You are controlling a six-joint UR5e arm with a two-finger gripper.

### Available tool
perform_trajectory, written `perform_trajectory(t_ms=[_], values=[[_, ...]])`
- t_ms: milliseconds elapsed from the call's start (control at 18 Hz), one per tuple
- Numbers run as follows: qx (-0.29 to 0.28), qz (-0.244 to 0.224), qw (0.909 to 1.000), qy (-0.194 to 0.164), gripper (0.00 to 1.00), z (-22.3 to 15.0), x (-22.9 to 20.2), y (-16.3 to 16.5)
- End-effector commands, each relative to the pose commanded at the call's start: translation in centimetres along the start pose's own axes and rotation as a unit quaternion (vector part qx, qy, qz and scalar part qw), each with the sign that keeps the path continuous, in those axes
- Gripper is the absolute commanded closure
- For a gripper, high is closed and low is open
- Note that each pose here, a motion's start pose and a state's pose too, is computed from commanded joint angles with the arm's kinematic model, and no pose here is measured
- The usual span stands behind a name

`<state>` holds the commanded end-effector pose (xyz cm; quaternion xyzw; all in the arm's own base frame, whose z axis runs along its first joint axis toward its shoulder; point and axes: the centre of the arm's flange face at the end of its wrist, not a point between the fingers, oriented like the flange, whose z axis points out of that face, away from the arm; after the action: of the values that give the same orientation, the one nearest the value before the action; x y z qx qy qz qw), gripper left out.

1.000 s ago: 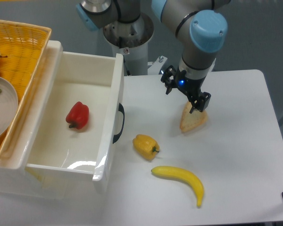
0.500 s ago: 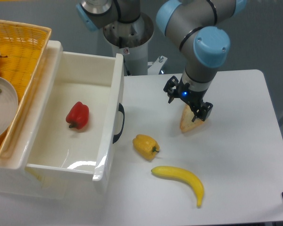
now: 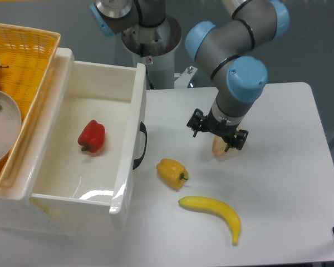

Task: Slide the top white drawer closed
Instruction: 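Move the gripper away from the bread slice toward the open drawer, then lower the gripper against the drawer front beside its black handle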

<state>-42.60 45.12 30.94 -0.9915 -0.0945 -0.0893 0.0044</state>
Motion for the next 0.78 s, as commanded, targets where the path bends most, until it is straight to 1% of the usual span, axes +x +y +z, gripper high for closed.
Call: perform_trajectory(t_ms=[56, 222, 444, 556, 778], values=[[0.005, -0.012, 0.9999, 0.008, 0.00, 0.4, 0.1, -0.3], [0.006, -0.014, 0.9997, 0.019, 0.00, 1.2, 0.9, -0.7], [0.014, -0.027, 0.9985, 0.046, 0.00, 2.3, 1.3, -1.4], [0.007, -0.037, 0.9980, 0.050, 0.00, 3.3, 1.5, -1.7], [0.009, -0.031, 0.9980, 0.054, 0.00, 3.5, 2.2, -2.4]])
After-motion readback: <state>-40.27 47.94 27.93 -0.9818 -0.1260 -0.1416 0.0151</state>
